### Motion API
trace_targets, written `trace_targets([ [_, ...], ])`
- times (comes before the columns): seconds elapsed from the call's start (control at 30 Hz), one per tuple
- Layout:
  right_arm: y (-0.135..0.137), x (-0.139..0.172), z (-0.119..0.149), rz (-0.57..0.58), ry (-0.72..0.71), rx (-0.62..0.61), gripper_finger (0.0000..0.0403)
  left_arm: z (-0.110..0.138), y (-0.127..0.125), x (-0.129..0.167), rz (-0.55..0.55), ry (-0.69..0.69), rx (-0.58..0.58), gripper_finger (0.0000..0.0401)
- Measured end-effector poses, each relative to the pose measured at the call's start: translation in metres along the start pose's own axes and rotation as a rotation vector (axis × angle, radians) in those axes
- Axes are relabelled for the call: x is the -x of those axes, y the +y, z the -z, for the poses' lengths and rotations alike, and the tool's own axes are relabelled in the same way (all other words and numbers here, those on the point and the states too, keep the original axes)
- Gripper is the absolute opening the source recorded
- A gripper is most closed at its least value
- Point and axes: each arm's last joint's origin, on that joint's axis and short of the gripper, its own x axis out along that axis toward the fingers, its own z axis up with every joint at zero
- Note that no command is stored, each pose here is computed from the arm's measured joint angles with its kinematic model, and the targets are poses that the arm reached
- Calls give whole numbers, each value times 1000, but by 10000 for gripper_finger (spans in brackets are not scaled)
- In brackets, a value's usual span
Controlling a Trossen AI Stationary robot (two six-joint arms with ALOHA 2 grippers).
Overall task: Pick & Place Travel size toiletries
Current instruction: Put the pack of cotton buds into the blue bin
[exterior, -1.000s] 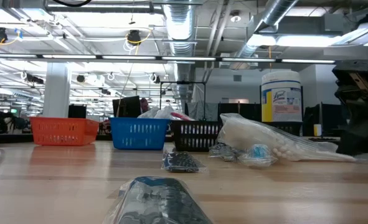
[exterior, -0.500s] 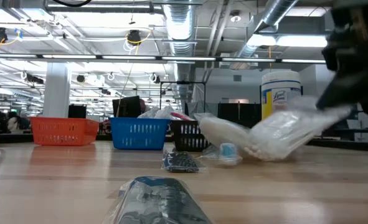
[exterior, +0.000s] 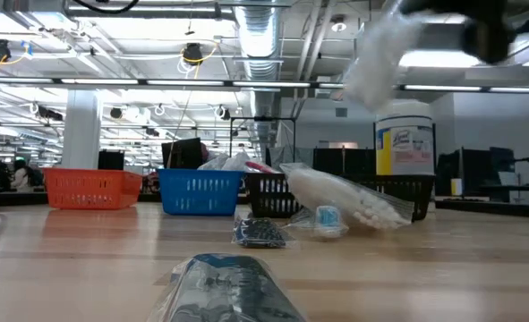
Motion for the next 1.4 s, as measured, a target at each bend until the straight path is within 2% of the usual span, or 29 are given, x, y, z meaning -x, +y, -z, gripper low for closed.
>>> trace_targets([
  [0.2,18,-33,-47,4,0,108,0,5,2,-8,-36,20,-11,319],
  [0.37,24,-78,-79,-38,30,159,0,5,2,-9,-40,22,-13,319],
  [0.47,23,-107,-96,-57,24,165,0,4,3,-7,-37,18,-9,319],
  [0.63,5,-158,-115,-65,10,150,0,4,1,-5,-25,19,-8,319],
  [0.83,-33,-214,-121,-81,86,25,0,4,1,-5,-22,20,-8,319],
  [0.97,-37,-240,-124,-125,108,-6,0,4,1,-5,-22,19,-8,319],
  [1.17,-22,-257,-116,-139,155,6,0,4,1,-5,-22,19,-8,319],
  [1.4,-26,-258,-111,-27,189,-38,0,4,-2,-3,-2,22,-7,319],
])
